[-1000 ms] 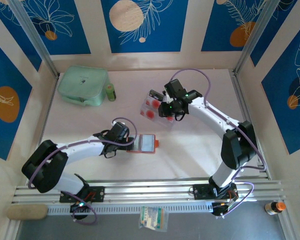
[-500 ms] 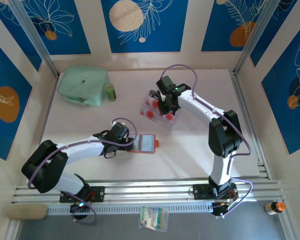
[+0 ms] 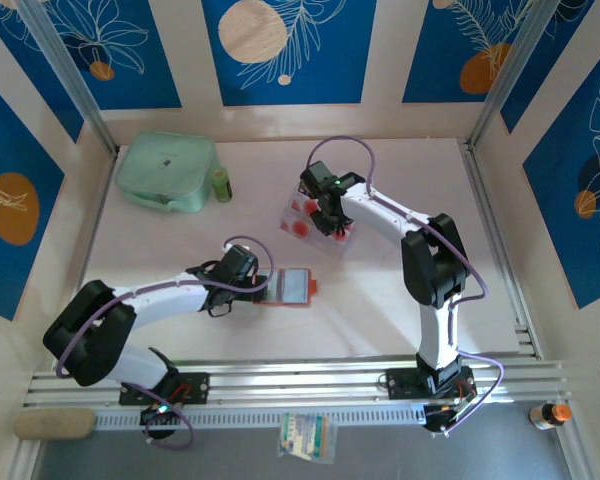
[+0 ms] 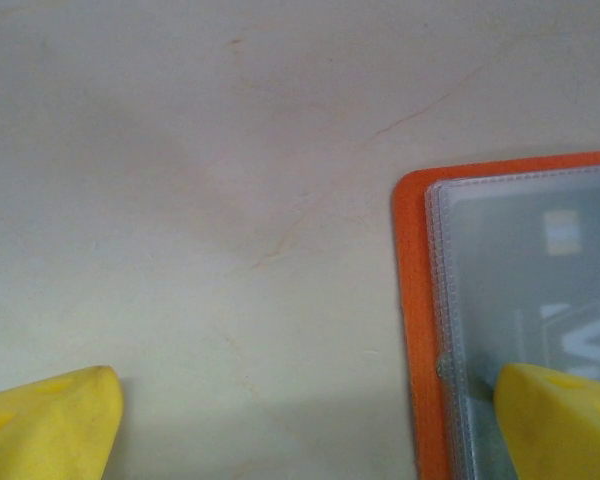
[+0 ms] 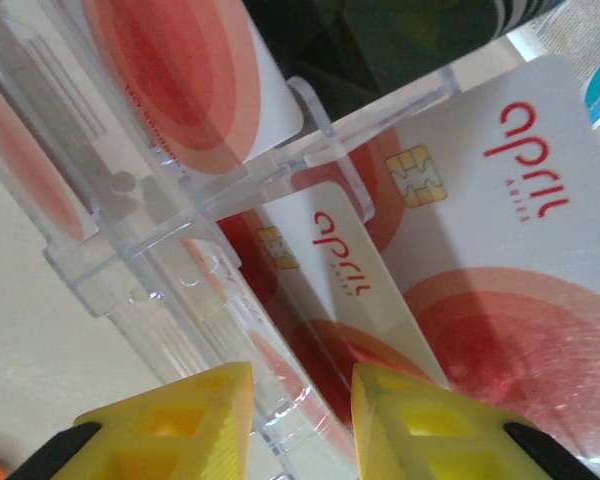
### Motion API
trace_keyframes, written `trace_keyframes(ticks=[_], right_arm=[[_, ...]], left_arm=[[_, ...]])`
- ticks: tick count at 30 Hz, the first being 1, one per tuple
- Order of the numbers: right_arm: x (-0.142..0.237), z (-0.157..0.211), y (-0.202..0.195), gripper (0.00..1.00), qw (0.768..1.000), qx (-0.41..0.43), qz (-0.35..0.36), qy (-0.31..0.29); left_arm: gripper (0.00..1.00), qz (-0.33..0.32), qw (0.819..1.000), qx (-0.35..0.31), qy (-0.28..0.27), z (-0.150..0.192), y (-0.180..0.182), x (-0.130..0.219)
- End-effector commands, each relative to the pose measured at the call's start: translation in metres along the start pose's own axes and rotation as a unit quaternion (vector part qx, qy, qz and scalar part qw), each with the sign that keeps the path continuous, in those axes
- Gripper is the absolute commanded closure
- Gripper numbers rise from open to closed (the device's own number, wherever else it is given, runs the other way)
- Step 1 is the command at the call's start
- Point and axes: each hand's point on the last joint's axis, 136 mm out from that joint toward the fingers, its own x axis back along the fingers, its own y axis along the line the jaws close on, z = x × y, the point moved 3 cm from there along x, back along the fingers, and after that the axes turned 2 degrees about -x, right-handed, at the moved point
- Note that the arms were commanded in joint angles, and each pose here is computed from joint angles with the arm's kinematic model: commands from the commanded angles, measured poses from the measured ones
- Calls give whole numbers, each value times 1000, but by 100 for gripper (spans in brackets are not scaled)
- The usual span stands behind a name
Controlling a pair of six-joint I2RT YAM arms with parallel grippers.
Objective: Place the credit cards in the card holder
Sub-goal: Pick up the credit card from the storage box.
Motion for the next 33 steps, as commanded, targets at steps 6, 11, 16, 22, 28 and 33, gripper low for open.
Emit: trace_keyframes(ticks=[6, 11, 16, 22, 28, 33], right_arm=[[-5, -1, 5, 74, 1000, 24, 9, 5], [-5, -1, 9, 79, 1000, 30, -1, 4], [-3, 0, 10, 87, 999, 38, -5, -1], [9, -3, 11, 92, 998, 59, -20, -22], [35, -12, 12, 100, 995, 78, -29, -59], [59, -22, 14, 100, 992, 88, -24, -87]], left_arm=[[5, 2, 1000, 14, -11, -3, 2, 3], [5, 2, 1000, 15, -11, -4, 3, 4], [5, 2, 1000, 15, -13, -5, 2, 5], [5, 2, 1000, 13, -14, -5, 2, 6], [5, 4, 1000, 11, -16, -7, 2, 9], [5, 9, 1000, 10, -21, -12, 0, 14]])
